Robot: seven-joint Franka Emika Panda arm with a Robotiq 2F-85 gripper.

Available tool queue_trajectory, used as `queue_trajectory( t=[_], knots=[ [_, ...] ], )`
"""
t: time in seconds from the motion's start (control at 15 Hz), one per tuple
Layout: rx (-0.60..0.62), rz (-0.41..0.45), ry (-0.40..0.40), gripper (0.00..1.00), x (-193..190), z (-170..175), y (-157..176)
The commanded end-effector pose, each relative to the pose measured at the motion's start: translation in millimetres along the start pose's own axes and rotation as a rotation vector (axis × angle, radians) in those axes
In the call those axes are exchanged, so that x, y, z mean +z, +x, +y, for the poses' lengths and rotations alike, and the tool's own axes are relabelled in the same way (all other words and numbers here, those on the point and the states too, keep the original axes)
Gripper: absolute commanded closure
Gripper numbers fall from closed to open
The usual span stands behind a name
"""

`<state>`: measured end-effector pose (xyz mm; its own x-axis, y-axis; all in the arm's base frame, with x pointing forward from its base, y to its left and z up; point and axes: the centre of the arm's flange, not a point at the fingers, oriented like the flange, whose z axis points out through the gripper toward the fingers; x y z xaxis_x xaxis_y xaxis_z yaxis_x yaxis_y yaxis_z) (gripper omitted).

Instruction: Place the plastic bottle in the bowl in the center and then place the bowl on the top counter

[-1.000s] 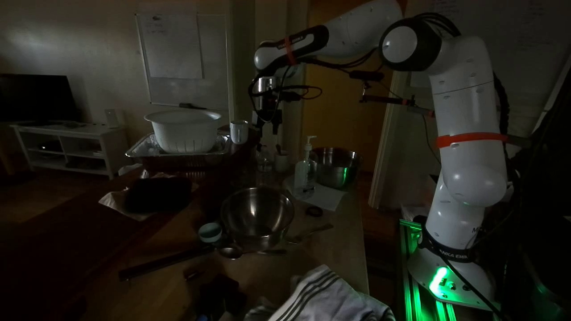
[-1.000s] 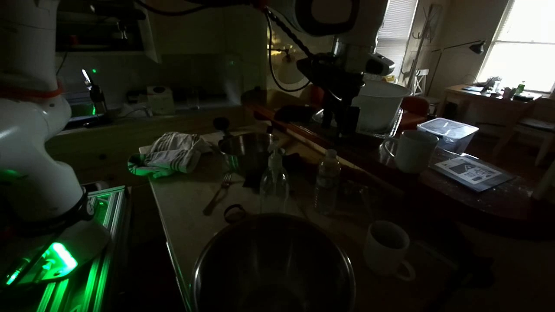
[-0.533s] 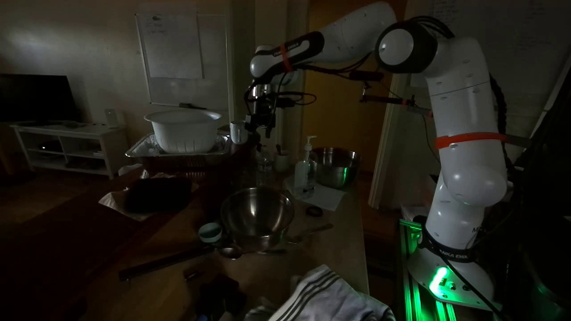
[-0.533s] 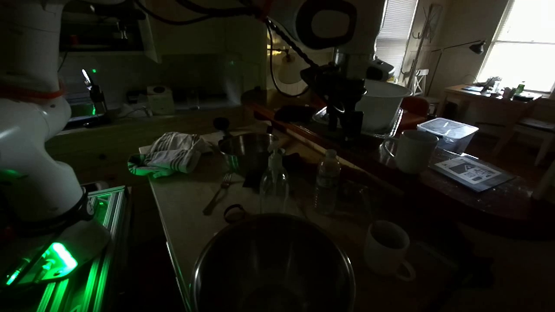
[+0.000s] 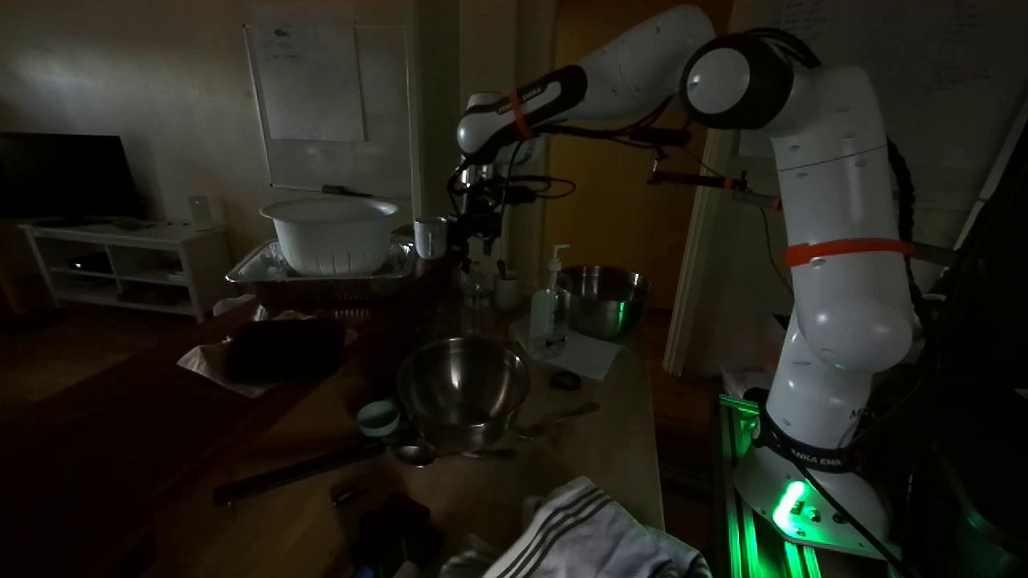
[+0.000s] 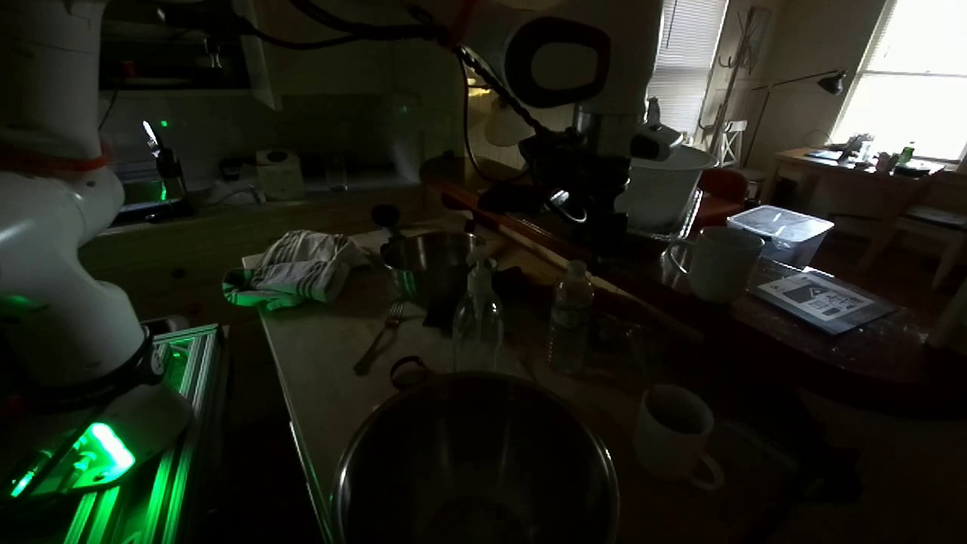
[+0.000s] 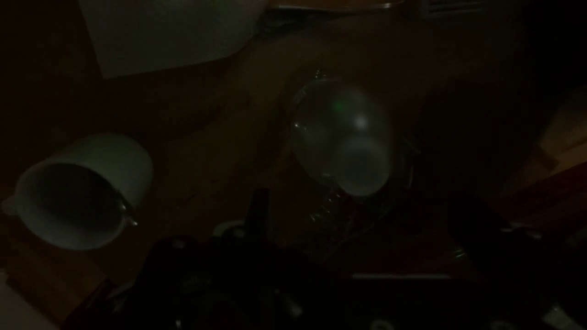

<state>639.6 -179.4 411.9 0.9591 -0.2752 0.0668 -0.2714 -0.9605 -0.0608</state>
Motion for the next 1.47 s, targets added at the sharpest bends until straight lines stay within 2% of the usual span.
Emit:
queue_trajectory(
  t=[0.0, 0.13, 0.2, 0.27, 0.33, 0.67, 1.07, 1.4],
  knots=[
    [0.010, 0.020, -0.010, 0.24, 4.6, 1.6, -19.2],
    [0.011, 0.016, -0.010, 0.26, 8.2, 1.6, -22.0],
    [0.011, 0.012, -0.010, 0.33, 9.0, 1.5, -23.0],
    [0.011, 0.008, -0.008, 0.36, 9.8, 1.3, -24.5],
    [0.008, 0.003, -0.007, 0.32, 11.2, 0.6, -26.1],
    [-0.005, 0.002, -0.003, 0.35, 16.0, -5.9, -23.3],
    [-0.035, 0.015, -0.014, 0.35, 16.4, -19.9, -16.3],
    [-0.029, 0.020, -0.018, 0.34, 16.8, -16.9, -14.0]
  ],
)
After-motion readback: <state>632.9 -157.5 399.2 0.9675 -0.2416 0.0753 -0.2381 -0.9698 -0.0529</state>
